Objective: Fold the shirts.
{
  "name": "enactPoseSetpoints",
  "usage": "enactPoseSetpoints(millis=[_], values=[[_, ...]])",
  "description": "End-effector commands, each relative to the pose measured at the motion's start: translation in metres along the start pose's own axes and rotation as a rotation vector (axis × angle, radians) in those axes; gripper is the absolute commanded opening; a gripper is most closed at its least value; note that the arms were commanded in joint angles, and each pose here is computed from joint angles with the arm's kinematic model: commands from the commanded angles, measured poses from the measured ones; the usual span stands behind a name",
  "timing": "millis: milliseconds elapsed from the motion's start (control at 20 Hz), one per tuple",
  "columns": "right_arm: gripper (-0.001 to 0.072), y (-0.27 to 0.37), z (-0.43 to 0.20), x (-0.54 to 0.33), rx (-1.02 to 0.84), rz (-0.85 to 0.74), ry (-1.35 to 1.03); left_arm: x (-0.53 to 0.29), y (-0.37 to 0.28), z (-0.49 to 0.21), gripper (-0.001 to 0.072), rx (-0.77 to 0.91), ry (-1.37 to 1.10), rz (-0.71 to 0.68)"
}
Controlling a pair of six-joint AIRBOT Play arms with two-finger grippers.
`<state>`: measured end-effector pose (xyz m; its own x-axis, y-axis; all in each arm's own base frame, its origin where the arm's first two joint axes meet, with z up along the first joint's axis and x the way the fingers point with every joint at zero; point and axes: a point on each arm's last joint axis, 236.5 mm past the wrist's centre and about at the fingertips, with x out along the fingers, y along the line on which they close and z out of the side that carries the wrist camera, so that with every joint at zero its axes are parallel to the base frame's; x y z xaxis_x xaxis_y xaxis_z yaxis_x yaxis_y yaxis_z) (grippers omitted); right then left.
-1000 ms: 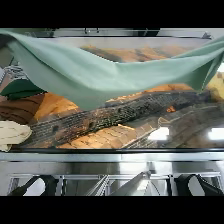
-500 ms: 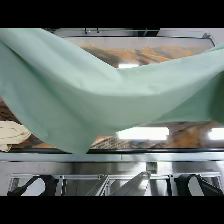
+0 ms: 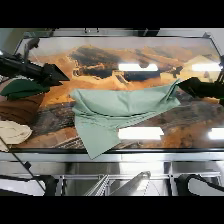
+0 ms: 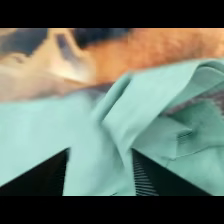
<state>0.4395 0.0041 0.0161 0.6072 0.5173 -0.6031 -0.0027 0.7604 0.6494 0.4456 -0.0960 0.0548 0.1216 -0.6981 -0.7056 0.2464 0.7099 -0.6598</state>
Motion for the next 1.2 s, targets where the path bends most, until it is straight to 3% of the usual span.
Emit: enactPoseSetpoints(millis=[0, 100, 200, 250, 300, 350, 400, 650, 850, 950, 1100, 1150], values=[[0.0469, -0.037, -0.001, 0.022, -0.004, -0.038, 0.059, 0.019, 0.047, 0.012, 0.071, -0.091, 0.053, 0.035], [0.0471, -0.046, 0.012, -0.006, -0.112, -0.111, 0.087, 0.0, 0.041, 0.005, 0.071, -0.109, 0.083, 0.024], [0.0585, -0.074, 0.005, -0.031, -0.156, -0.226, 0.145, -0.006, 0.029, -0.011, 0.0709, -0.12, 0.116, 0.011], [0.0577, -0.091, -0.003, -0.04, -0.158, -0.268, 0.184, -0.004, 0.021, -0.024, 0.0709, -0.13, 0.138, 0.004], [0.0561, -0.107, -0.013, -0.047, -0.133, -0.285, 0.222, 0.0, 0.015, -0.037, 0.0709, -0.129, 0.159, -0.002], [0.0447, -0.117, -0.023, -0.048, -0.1, -0.274, 0.252, 0.005, 0.007, -0.054, 0.0709, -0.132, 0.185, -0.013], [0.0424, -0.127, -0.032, -0.045, -0.057, -0.251, 0.278, 0.009, 0.003, -0.069, 0.0708, -0.145, 0.206, -0.022], [0.0425, -0.125, -0.055, 0.003, 0.099, -0.033, 0.31, 0.013, -0.018, -0.129, 0.0707, -0.186, 0.256, -0.043], [0.0423, -0.123, -0.063, 0.032, 0.165, 0.035, 0.32, 0.0, -0.022, -0.147, 0.0707, -0.211, 0.216, -0.033], [0.0308, -0.116, -0.069, 0.044, 0.173, 0.059, 0.338, -0.006, -0.02, -0.156, 0.0707, -0.238, 0.181, -0.025], [0.0296, -0.102, -0.068, 0.057, 0.157, 0.074, 0.347, -0.008, -0.013, -0.173, 0.0706, -0.293, 0.142, -0.015], [0.0178, -0.098, -0.068, 0.058, 0.144, 0.078, 0.354, -0.006, -0.009, -0.179, 0.0689, -0.316, 0.13, -0.011]])
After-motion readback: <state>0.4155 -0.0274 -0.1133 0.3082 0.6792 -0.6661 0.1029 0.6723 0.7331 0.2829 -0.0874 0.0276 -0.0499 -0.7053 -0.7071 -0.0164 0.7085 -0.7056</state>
